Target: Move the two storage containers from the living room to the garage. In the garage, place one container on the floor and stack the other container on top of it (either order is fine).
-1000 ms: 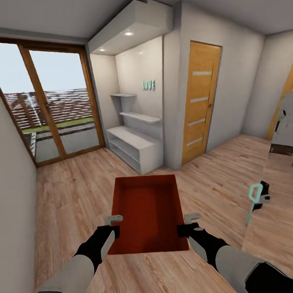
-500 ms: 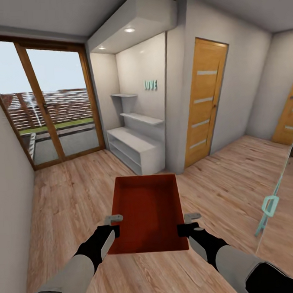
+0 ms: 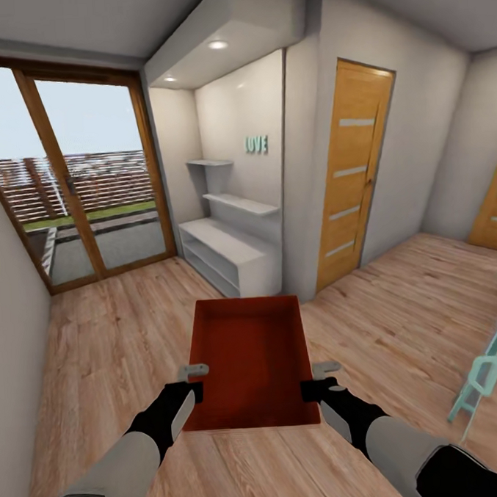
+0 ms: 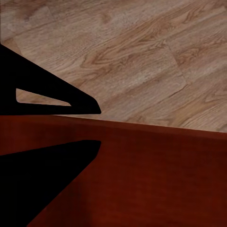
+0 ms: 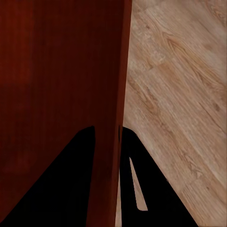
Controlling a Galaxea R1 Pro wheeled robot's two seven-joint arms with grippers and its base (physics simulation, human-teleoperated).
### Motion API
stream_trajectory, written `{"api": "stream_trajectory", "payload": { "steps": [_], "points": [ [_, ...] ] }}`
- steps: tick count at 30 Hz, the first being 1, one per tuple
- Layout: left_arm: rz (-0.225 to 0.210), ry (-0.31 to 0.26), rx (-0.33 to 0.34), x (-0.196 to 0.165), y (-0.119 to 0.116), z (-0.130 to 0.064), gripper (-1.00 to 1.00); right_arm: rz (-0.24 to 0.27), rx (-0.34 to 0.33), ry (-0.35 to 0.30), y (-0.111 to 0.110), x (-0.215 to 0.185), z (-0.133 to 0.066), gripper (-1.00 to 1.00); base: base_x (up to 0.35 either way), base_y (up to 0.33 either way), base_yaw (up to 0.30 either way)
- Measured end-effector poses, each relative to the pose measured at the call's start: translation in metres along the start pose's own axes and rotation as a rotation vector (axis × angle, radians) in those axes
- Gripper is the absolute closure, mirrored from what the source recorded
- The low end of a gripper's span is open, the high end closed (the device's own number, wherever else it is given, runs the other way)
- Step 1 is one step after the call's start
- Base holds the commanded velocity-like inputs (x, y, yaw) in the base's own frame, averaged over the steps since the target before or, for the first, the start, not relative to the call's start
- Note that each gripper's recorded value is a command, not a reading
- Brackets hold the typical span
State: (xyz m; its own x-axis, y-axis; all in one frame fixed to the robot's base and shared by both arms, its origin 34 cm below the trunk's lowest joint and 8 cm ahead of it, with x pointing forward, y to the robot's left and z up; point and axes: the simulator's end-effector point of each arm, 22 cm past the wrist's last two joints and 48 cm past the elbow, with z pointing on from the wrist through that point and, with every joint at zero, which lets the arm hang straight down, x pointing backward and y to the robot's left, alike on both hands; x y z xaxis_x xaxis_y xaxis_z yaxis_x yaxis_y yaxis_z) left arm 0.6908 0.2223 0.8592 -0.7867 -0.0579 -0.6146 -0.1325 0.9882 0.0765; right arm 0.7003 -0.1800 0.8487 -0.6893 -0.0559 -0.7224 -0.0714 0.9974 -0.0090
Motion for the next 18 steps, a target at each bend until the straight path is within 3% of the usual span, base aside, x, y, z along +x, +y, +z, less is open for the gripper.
{"api": "stream_trajectory", "payload": {
  "steps": [11,18],
  "points": [
    [0.0,0.002,-0.001,0.0008,-0.0004,0.0001,1.0,0.0,0.0,0.002,-0.0004,0.0007,0.0001,1.0,0.322,0.0,-0.003],
    [-0.001,-0.002,0.0,-0.0012,-0.0007,-0.0005,1.0,0.0,0.0,-0.002,-0.0008,-0.0014,-0.0001,1.0,0.322,0.0,-0.179]
  ]
}}
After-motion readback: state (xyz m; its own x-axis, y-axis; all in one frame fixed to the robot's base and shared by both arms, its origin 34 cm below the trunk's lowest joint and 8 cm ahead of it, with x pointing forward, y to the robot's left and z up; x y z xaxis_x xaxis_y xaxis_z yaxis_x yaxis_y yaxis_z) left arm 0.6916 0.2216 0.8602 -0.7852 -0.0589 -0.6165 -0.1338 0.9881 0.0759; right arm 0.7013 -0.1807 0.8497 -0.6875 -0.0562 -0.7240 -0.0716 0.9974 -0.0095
